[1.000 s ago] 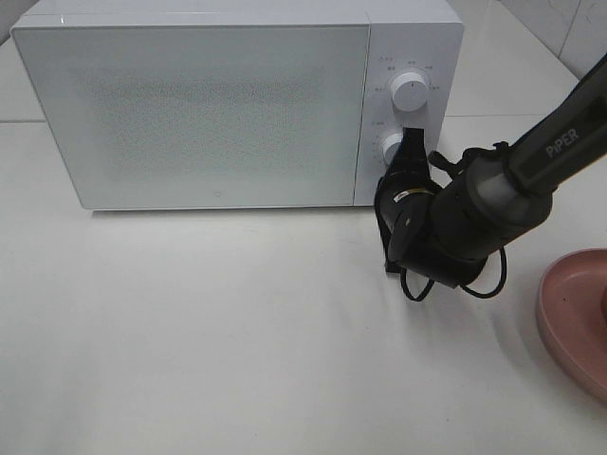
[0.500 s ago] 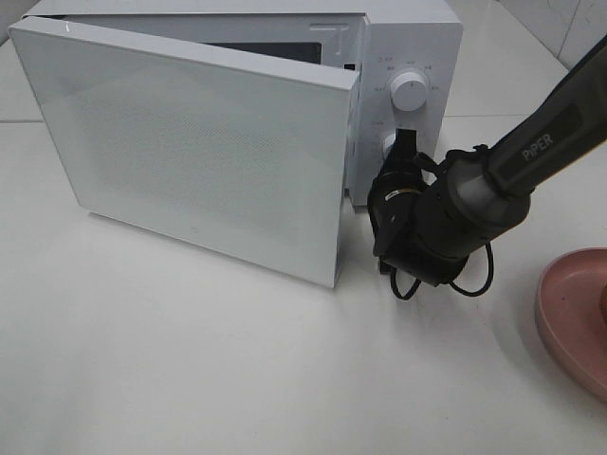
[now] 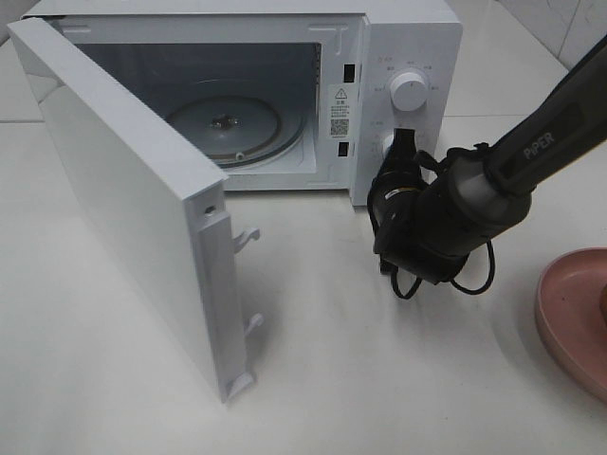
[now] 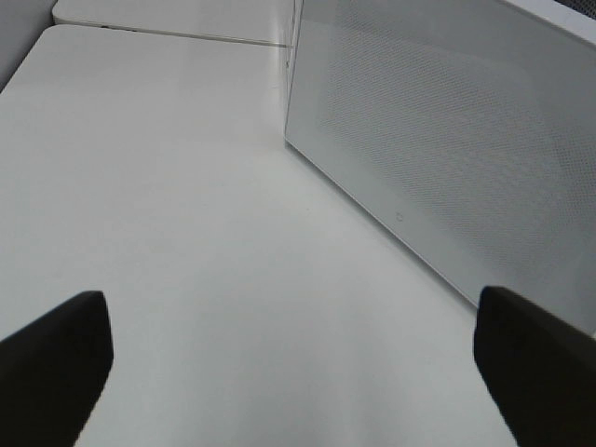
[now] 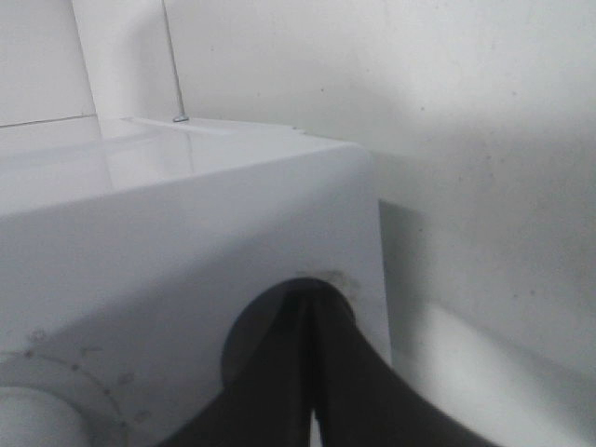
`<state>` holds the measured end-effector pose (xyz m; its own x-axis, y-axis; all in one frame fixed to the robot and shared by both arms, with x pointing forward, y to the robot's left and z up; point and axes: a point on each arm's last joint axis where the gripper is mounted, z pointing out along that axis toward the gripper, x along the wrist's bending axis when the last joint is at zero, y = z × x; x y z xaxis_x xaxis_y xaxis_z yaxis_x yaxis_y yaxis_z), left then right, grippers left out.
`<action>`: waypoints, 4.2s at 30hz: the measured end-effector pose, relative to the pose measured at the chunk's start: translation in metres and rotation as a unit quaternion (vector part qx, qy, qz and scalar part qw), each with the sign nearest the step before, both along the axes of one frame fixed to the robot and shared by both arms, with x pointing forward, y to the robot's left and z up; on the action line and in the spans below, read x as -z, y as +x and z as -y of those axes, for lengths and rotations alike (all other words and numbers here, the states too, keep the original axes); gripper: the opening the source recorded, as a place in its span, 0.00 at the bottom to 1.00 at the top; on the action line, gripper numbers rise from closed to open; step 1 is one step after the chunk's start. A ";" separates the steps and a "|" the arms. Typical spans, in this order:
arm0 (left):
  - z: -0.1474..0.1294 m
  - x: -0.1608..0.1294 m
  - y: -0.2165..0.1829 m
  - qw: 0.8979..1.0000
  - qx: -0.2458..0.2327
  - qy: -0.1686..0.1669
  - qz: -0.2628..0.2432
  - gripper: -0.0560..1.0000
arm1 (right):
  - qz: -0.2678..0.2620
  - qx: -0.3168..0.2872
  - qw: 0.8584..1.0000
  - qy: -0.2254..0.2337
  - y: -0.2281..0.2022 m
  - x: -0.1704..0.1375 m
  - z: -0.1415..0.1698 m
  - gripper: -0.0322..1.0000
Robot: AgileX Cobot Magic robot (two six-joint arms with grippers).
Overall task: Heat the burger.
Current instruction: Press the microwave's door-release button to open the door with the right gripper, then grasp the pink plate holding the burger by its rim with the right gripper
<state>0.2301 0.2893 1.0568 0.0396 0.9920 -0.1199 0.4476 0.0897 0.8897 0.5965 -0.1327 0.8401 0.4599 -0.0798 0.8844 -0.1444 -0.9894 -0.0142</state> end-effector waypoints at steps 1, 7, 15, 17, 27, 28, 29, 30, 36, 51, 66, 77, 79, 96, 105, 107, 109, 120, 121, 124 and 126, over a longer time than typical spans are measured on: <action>0.000 0.000 0.000 1.000 0.000 0.000 0.000 0.97 | -0.001 0.000 1.000 0.000 0.000 0.000 0.000 0.04; 0.000 0.000 0.000 1.000 0.000 0.000 0.000 0.97 | -0.004 -0.011 1.000 0.002 -0.001 -0.004 0.001 0.04; 0.000 0.000 0.000 1.000 0.000 0.000 0.000 0.97 | -0.011 -0.054 0.998 -0.017 -0.006 -0.013 0.010 0.04; 0.000 0.000 0.000 1.000 0.000 0.000 0.000 0.97 | -0.011 -0.065 0.997 -0.030 -0.008 -0.013 0.011 0.04; 0.000 0.000 0.000 1.000 0.000 0.000 0.000 0.97 | -0.031 -0.124 0.988 -0.083 -0.021 -0.035 0.015 0.04; 0.000 0.000 0.000 1.000 0.000 0.000 0.000 0.97 | -0.031 -0.124 0.988 -0.083 -0.021 -0.035 0.015 0.04; 0.000 0.000 0.000 1.000 0.000 0.000 0.000 0.97 | -0.037 -0.141 0.984 -0.097 -0.025 -0.041 0.016 0.04; 0.000 0.000 0.000 1.000 0.000 0.000 0.000 0.97 | -0.045 -0.153 0.981 -0.107 -0.027 -0.042 0.017 0.04; 0.000 0.000 0.000 1.000 0.000 0.000 0.000 0.97 | -0.082 -0.231 0.953 -0.177 -0.039 -0.047 0.018 0.04; 0.000 0.000 0.000 1.000 0.000 0.000 0.000 0.97 | -0.133 -0.591 0.707 -0.366 -0.068 -0.088 0.046 0.04; 0.000 0.000 0.000 1.000 0.000 0.000 0.000 0.97 | -0.201 -0.716 0.531 -0.408 -0.097 -0.108 0.092 0.09; 0.000 0.000 0.000 1.000 0.000 0.000 0.000 0.97 | -0.276 -0.664 0.527 -0.453 -0.111 -0.135 0.116 0.55; 0.000 0.000 0.000 1.000 0.000 0.000 0.000 0.97 | -0.286 -0.659 0.525 -0.456 -0.112 -0.135 0.118 0.70; 0.000 0.000 0.000 1.000 0.000 0.000 0.000 0.97 | -0.327 -0.647 0.524 -0.446 -0.111 -0.127 0.123 0.97; 0.000 0.000 0.000 1.000 0.000 0.000 0.000 0.97 | -0.369 -0.660 0.509 -0.410 -0.103 -0.094 0.121 0.95; 0.000 0.000 0.000 1.000 0.000 0.000 0.000 0.97 | -0.373 -0.660 0.511 -0.405 -0.099 -0.082 0.120 0.95; 0.000 0.000 0.000 1.000 0.000 0.000 0.000 0.97 | -0.373 -0.660 0.511 -0.405 -0.098 -0.080 0.120 0.95; 0.000 0.000 0.000 1.000 0.000 0.000 0.000 0.97 | -0.389 -0.658 0.506 -0.400 -0.090 -0.054 0.120 0.91; 0.000 0.000 0.000 1.000 0.000 0.000 0.000 0.97 | -0.389 -0.658 0.506 -0.400 -0.090 -0.054 0.120 0.91; 0.000 0.000 0.000 1.000 0.000 0.000 0.000 0.97 | -0.391 -0.660 0.503 -0.399 -0.089 -0.048 0.120 0.90; 0.000 0.000 0.000 1.000 0.000 0.000 0.000 0.97 | -0.390 -0.660 0.503 -0.400 -0.089 -0.047 0.120 0.90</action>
